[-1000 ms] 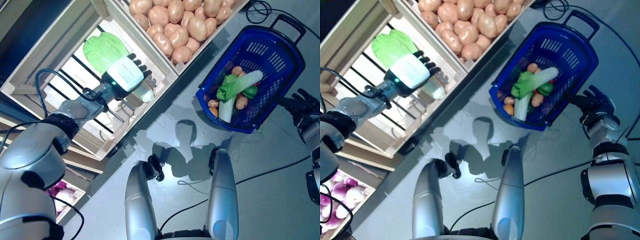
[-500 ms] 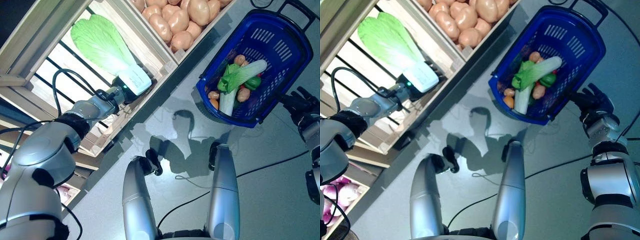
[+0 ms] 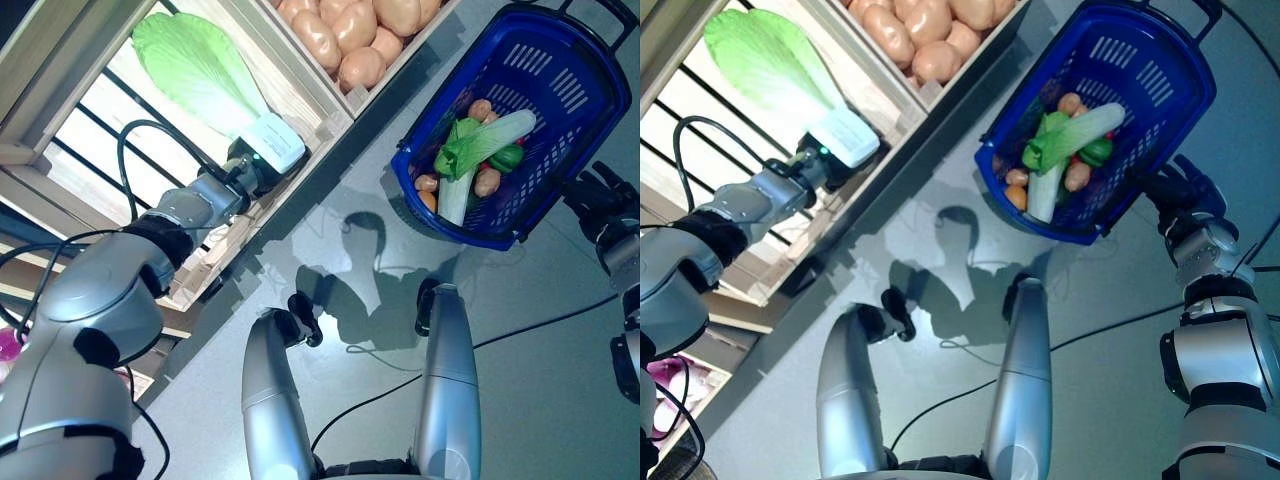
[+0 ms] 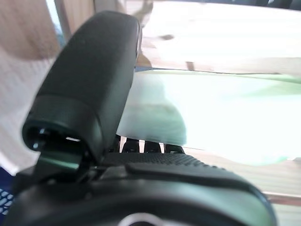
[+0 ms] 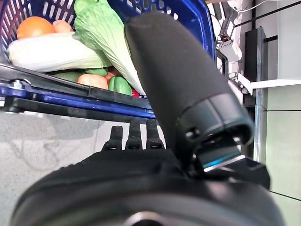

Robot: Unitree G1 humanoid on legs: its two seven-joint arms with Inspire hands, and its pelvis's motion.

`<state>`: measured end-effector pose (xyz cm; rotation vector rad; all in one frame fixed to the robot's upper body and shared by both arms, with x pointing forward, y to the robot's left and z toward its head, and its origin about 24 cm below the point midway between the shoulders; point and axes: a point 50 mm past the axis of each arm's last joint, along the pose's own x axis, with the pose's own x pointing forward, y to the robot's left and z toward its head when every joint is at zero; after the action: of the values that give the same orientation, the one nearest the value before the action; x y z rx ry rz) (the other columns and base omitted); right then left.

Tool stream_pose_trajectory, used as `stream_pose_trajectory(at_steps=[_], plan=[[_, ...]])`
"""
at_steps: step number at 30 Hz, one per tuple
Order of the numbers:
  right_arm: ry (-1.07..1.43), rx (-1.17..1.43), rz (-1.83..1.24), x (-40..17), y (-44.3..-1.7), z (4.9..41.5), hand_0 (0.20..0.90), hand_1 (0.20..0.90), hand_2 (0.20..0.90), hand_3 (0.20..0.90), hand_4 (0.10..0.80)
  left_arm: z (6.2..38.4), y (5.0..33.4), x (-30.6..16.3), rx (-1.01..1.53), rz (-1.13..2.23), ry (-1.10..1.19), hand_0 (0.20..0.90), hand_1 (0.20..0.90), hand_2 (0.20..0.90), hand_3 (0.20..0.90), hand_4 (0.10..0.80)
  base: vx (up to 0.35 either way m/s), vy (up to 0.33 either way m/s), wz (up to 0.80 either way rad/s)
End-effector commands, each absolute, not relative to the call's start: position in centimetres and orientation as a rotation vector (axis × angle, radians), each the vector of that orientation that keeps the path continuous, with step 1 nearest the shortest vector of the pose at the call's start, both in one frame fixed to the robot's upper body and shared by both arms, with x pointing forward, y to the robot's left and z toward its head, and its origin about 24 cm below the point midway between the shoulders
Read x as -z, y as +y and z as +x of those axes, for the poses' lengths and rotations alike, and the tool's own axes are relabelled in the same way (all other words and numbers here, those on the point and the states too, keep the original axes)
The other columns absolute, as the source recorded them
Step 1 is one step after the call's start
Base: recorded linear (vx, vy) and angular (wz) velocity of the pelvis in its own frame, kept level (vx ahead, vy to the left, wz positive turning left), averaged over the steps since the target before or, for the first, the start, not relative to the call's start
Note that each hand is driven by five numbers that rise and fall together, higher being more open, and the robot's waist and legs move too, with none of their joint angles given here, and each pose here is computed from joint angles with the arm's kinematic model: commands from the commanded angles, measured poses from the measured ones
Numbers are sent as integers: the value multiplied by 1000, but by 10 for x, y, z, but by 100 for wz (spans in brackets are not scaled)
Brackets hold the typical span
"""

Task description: Put vegetables into the basket

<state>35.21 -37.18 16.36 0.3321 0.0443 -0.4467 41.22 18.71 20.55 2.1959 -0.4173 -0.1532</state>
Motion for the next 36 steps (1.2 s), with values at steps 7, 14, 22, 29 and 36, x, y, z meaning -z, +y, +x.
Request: stream_pose_trajectory(at_steps=[7, 14, 22, 29, 36], plan=[[-240, 247, 326, -210, -357, 361, 900, 900, 900, 900, 800, 408, 232, -294, -302, 2175, -464, 300, 300, 300, 300, 400, 19, 12, -3], [-250, 199, 323, -211, -346, 366, 900, 900, 900, 900, 800, 406, 233, -285, -254, 2164, -531, 300, 300, 300, 300, 400, 21, 12, 0], [-181, 148, 336, -185, -330, 370, 900, 900, 900, 900, 800, 400, 233, -260, -165, 1970, -654, 300, 300, 300, 300, 400, 73, 18, 2], [-130, 91, 337, -151, -312, 367, 900, 900, 900, 900, 800, 391, 226, -230, -87, 1594, -682, 300, 300, 300, 300, 400, 87, 0, -1], [-77, 17, 334, -124, -287, 362, 900, 900, 900, 900, 800, 380, 223, -196, -2, 1211, -584, 300, 300, 300, 300, 400, 83, -49, 2]])
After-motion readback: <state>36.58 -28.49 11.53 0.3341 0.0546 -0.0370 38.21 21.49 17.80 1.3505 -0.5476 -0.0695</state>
